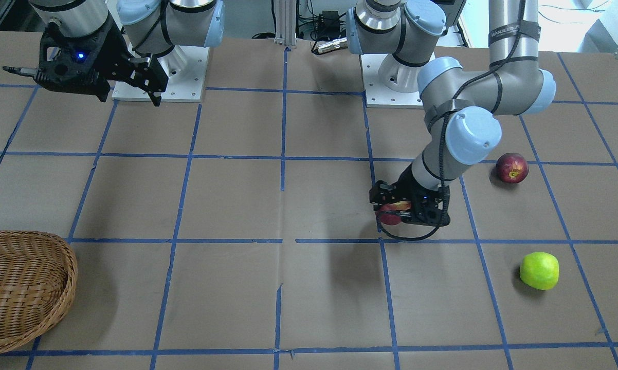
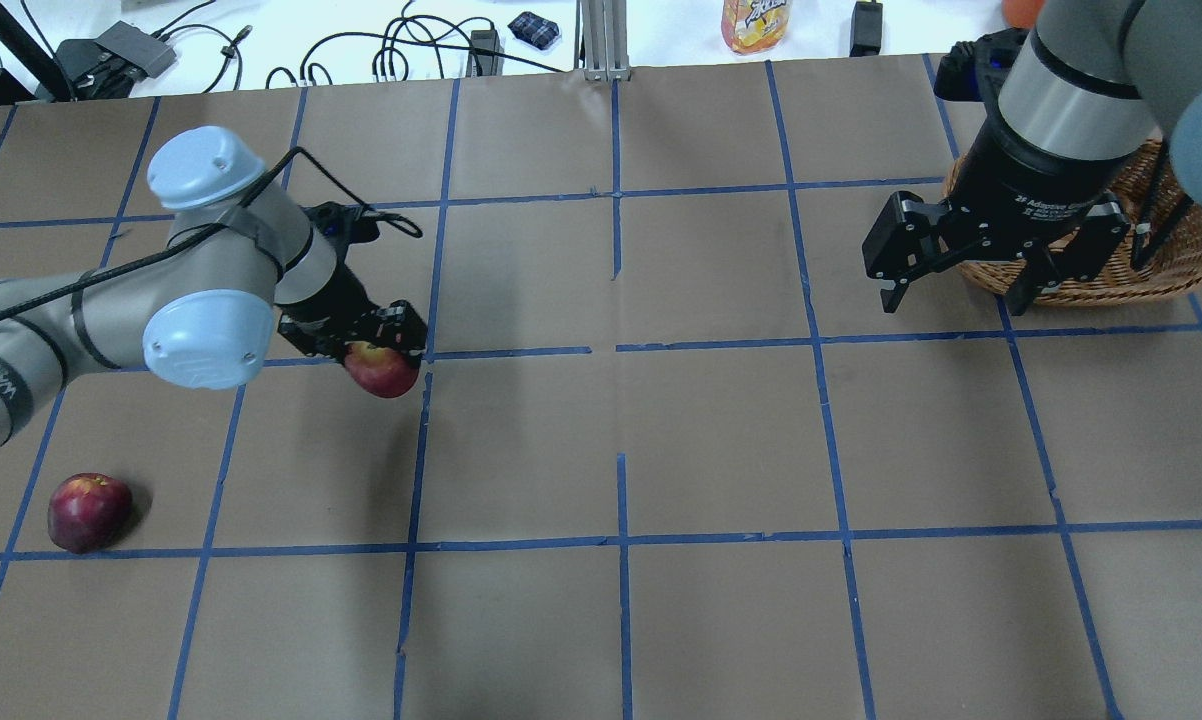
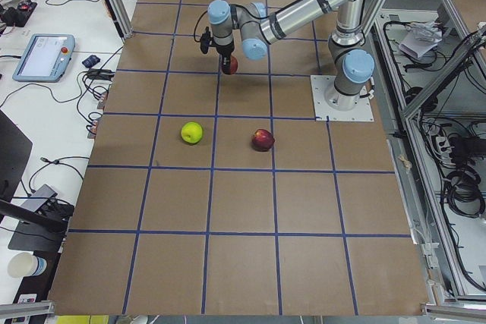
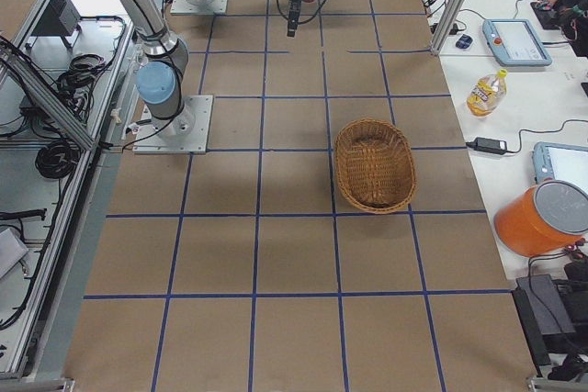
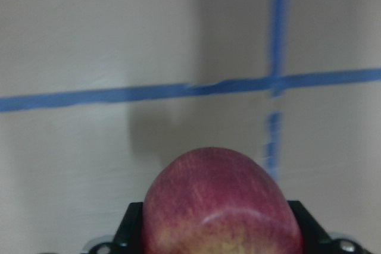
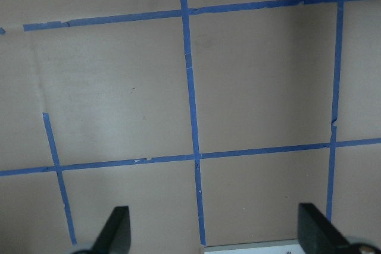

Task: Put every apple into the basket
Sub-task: 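Carry the light red apple with the left gripper to the table center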

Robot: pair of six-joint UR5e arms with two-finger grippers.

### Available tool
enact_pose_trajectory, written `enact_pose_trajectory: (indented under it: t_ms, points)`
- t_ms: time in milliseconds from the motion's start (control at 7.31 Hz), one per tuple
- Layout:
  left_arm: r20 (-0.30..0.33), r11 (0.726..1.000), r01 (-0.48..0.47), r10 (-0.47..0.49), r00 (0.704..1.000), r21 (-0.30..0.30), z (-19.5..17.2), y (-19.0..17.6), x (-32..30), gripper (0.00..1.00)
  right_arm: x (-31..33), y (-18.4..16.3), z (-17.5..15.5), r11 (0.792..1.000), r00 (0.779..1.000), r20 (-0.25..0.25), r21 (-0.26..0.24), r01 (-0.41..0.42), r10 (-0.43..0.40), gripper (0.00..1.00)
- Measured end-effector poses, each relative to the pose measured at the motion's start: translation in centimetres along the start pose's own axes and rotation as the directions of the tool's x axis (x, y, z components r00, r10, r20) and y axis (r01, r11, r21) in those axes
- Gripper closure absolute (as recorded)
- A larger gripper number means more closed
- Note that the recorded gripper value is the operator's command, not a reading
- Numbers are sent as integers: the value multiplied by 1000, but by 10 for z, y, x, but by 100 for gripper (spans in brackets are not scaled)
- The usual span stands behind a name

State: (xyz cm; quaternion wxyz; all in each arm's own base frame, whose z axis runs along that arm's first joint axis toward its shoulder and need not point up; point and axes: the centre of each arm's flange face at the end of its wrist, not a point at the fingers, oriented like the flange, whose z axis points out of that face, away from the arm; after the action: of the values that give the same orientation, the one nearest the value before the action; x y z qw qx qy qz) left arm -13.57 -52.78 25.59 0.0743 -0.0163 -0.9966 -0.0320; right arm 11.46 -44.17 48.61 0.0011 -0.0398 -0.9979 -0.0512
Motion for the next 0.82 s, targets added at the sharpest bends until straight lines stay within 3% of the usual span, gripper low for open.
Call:
enact_pose_trajectory:
  t_ms: [411, 547, 684, 821]
  points:
    - [-168, 994, 36, -19, 986, 99, 19, -12, 140, 82, 3, -4, 0, 1000, 1000, 4, 3, -2, 2, 0]
    - [-173, 995, 27, -9, 985, 100, 35, -12, 160, 80, 3, -5, 1, 1000, 1000, 4, 1, -2, 2, 0]
    - [-148, 995, 14, 0, 989, 94, 50, -11, 172, 70, 3, -6, 3, 1000, 1000, 4, 5, -6, 6, 0]
    - [-110, 996, 1, 8, 994, 89, 63, -9, 180, 2, 3, -10, 4, 1000, 1000, 4, 17, -10, 10, 0]
